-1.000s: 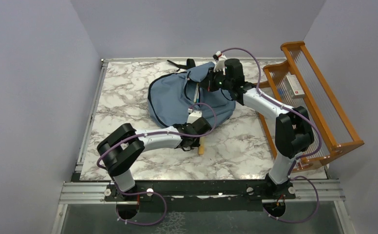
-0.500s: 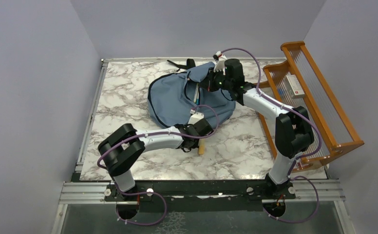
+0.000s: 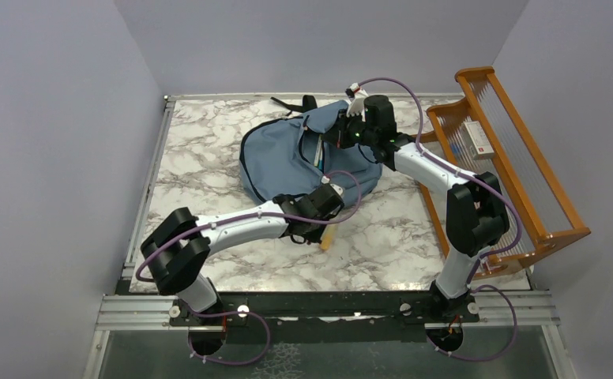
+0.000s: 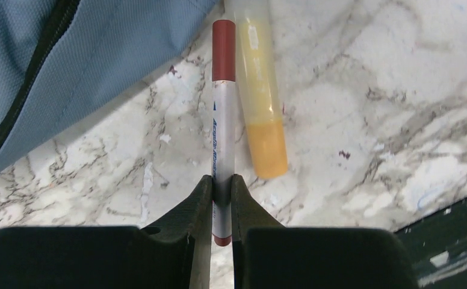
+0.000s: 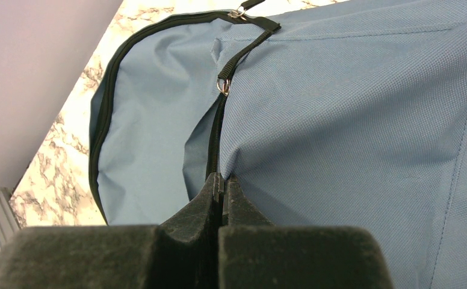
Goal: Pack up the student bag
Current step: Pick up the stationery from the center of the board, then place the stationery in the student bag, then pick up the stationery from the center of the board, then place the stationery in the student bag.
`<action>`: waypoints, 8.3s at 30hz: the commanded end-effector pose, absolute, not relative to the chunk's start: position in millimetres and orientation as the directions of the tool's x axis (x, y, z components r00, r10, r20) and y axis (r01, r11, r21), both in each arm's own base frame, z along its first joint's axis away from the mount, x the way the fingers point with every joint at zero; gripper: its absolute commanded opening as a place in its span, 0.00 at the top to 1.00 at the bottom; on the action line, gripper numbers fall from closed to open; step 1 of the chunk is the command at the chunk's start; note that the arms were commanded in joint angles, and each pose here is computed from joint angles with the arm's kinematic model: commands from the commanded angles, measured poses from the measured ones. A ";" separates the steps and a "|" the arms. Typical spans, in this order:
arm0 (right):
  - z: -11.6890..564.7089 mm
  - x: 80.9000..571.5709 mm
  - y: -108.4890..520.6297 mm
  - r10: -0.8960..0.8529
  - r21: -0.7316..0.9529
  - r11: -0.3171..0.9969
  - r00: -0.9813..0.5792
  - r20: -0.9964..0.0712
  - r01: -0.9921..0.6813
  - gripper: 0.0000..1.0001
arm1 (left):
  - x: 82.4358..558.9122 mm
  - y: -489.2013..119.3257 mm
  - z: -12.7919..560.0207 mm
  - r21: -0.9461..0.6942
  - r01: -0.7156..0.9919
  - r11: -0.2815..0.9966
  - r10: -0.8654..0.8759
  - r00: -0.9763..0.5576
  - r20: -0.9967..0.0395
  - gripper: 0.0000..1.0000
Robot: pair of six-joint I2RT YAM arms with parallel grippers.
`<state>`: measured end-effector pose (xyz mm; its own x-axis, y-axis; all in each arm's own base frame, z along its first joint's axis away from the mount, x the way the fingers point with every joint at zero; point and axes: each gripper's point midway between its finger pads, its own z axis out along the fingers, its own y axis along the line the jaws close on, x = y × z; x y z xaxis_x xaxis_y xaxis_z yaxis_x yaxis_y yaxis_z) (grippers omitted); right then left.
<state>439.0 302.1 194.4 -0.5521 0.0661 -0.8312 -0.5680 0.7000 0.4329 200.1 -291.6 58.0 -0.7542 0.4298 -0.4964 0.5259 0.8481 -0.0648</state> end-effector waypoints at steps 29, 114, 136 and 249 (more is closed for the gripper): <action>212.0 434.3 307.0 0.080 0.422 0.680 -0.512 -0.855 -0.600 0.99 | 290.6 -248.5 201.5 -0.445 0.444 0.778 0.003 -0.710 -0.704 1.00; 229.7 420.1 317.7 0.084 0.447 0.596 -0.502 -0.861 -0.667 0.99 | 339.2 -265.6 211.8 -0.390 0.463 0.796 -0.086 -0.552 -0.829 0.63; 221.4 419.6 316.5 0.081 0.451 0.603 -0.511 -0.856 -0.658 1.00 | 213.6 -320.2 98.0 -0.230 0.511 0.828 0.153 -0.601 -0.784 0.59; 236.9 420.3 314.3 0.093 0.447 0.612 -0.502 -0.860 -0.652 1.00 | 463.8 -275.7 182.8 -0.509 0.364 0.780 -0.185 -0.643 -0.743 1.00</action>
<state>429.2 305.6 198.5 -0.5560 0.0495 -0.8297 -0.6007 0.6661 0.4422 440.7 -269.8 165.6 -0.6958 -0.1105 -0.7097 0.3743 0.7875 -0.4896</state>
